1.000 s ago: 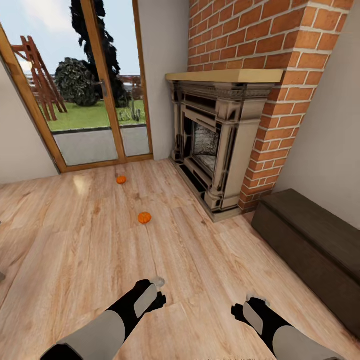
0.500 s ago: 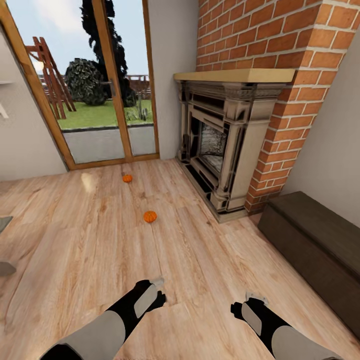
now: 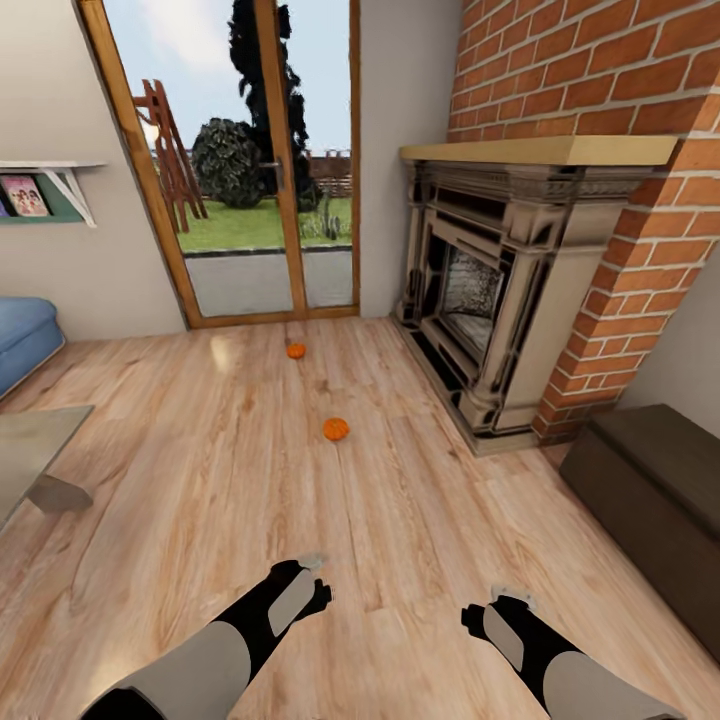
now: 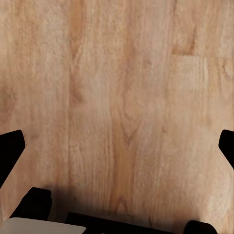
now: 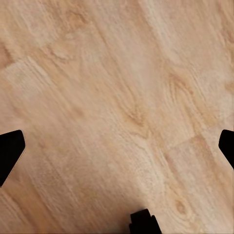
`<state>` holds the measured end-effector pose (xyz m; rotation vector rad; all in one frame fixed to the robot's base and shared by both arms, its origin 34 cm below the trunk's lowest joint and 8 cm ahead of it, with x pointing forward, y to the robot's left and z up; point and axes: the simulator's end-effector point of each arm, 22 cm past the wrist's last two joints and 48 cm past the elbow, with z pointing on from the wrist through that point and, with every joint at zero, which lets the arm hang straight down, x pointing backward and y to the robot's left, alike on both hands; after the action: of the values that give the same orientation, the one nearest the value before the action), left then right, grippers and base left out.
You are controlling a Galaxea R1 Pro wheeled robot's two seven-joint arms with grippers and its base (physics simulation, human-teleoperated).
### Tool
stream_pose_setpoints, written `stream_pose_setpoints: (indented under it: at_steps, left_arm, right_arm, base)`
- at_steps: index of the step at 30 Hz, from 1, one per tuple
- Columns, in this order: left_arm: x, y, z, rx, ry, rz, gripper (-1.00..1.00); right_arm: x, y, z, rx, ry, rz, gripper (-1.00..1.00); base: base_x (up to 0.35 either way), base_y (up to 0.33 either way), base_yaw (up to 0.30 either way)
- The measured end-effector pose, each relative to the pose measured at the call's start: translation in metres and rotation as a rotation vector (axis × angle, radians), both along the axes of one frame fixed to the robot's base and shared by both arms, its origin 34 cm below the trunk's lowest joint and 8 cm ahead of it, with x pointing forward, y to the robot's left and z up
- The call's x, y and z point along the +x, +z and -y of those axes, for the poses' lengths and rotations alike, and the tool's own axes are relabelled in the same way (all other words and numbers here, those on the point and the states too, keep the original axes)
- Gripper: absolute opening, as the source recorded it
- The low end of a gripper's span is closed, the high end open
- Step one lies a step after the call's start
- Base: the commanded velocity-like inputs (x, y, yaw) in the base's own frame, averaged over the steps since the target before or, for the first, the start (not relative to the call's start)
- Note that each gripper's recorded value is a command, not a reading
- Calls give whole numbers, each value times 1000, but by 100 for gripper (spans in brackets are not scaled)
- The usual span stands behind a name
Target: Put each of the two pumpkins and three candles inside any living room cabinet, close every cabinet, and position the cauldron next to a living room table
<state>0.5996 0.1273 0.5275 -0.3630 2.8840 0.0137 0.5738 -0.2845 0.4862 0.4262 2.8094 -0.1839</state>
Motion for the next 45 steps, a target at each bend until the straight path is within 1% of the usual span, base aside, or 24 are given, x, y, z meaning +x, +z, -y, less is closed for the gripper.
stream_pose_setpoints:
  at_steps: [8, 16, 19, 23, 27, 30, 33, 34, 38, 45]
  left_arm:
    - [0, 0, 0, 1, 0, 1, 100]
    - [1, 0, -1, 7, -6, 6, 100]
    - [0, -1, -1, 8, -7, 4, 100]
    - [-1, -1, -1, 9, -9, 4, 100]
    - [-1, -1, -1, 10, -9, 4, 100]
    - [-1, -1, -1, 10, -9, 4, 100]
    - [-1, -1, -1, 10, -9, 4, 100]
    - [-1, -1, -1, 10, -10, 4, 100]
    - [-1, -1, -1, 10, -10, 4, 100]
    - [2, 0, -2, 11, -2, 16, 100]
  right_arm:
    - [0, 0, 0, 0, 0, 2, 100]
    - [-3, -2, 2, -3, 2, -4, 100]
    - [-14, -7, 6, -12, -1, -24, 100]
    - [-19, -12, 14, -34, -17, -8, 100]
    - [-22, -13, 18, -45, -22, 0, 100]
    - [-21, -13, 19, -59, -4, 3, 100]
    - [-19, -11, 23, -94, 46, 7, 100]
    - [-18, -11, 24, -100, 54, 7, 100]
    - [-18, -11, 24, -102, 59, 8, 100]
    - [-17, -10, 23, -100, 51, 9, 100]
  base:
    - [2, 3, 74]
    - [106, 108, 2]
    - [16, 15, 0]
    - [3, 3, 0]
    - [0, 0, 0]
    - [0, 0, 0]
    - [0, 0, 0]
    - [0, 0, 0]
    - [21, 35, 0]
    - [153, 193, 0]
